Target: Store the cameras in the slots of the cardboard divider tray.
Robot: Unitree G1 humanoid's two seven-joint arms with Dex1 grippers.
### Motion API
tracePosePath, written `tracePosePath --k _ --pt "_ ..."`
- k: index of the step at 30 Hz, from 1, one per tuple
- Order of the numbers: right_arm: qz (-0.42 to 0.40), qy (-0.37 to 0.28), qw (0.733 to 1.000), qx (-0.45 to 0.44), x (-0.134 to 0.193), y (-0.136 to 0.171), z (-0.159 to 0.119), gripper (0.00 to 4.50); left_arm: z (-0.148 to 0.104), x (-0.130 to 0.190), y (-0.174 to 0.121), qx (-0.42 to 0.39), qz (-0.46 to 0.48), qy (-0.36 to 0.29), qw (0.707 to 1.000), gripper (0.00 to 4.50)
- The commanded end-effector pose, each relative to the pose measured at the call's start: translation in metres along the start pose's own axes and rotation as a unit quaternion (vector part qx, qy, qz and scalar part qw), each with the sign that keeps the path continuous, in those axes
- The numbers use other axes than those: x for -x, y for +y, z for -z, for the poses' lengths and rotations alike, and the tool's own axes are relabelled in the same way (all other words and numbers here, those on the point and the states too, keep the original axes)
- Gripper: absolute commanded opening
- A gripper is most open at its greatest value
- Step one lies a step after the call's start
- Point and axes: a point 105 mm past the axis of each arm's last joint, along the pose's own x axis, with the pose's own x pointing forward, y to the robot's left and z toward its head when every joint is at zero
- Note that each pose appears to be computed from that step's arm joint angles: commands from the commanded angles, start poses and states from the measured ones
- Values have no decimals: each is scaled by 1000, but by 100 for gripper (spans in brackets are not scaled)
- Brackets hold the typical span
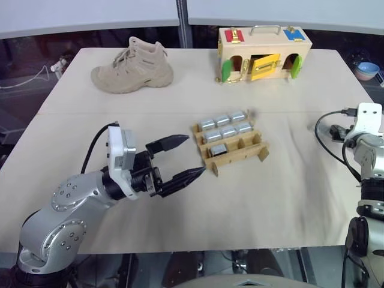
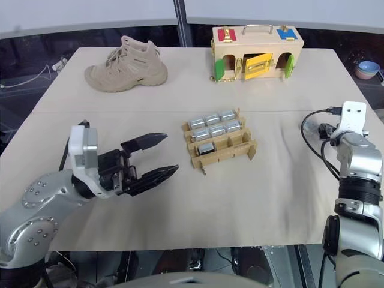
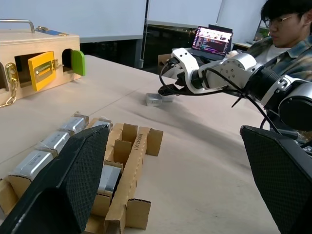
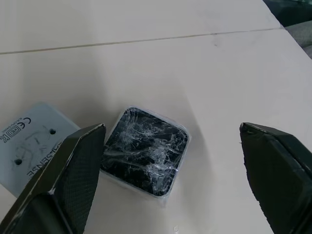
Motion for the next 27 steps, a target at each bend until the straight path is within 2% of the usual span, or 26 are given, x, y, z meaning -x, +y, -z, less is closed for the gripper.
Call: tracePosePath --k 1,4,9,24,27 --pt "-1 -1 1000 -14 5 1 -3 436 -8 1 -5 -19 9 -8 1000 450" --pt "-15 10 999 -30 6 12 2 436 -9 1 -4 -20 10 -10 1000 450" --pt "-5 17 999 -36 5 10 8 436 -10 2 -4 -24 13 -9 1000 450" --pt "2 -3 999 -50 -2 10 -1 436 -15 5 -2 -27 18 -19 999 450" --pt "0 2 998 -57 -2 11 2 357 -16 5 0 -29 18 -19 999 450"
